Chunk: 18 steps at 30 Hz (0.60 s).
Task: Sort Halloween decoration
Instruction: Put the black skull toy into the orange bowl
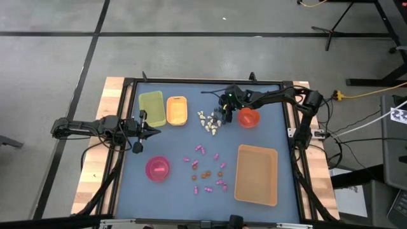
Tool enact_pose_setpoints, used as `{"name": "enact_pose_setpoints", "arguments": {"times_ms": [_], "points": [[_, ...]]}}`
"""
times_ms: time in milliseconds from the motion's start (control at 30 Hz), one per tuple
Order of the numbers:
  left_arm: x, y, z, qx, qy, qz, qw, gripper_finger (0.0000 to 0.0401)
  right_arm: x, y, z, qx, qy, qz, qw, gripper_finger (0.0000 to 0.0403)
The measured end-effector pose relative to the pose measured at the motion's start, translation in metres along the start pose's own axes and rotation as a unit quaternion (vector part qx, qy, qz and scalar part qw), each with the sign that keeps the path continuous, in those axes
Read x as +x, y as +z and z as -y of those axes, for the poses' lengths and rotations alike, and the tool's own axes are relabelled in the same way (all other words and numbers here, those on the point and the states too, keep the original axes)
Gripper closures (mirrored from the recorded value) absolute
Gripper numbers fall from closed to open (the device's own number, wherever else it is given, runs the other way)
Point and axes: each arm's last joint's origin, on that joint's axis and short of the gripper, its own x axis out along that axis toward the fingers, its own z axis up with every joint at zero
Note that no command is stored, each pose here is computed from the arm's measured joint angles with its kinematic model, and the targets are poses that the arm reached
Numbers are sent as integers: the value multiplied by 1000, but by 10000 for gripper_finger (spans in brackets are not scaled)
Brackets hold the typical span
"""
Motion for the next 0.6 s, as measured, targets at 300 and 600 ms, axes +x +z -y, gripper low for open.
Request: {"name": "enact_pose_setpoints", "arguments": {"times_ms": [300,600], "points": [[0,0,0,0,0,0,1000,401,0,0,-1,-1,2,0,1000,258],[0,0,0,0,0,0,1000,401,0,0,0,0,-1,-2,1000,309]]}}
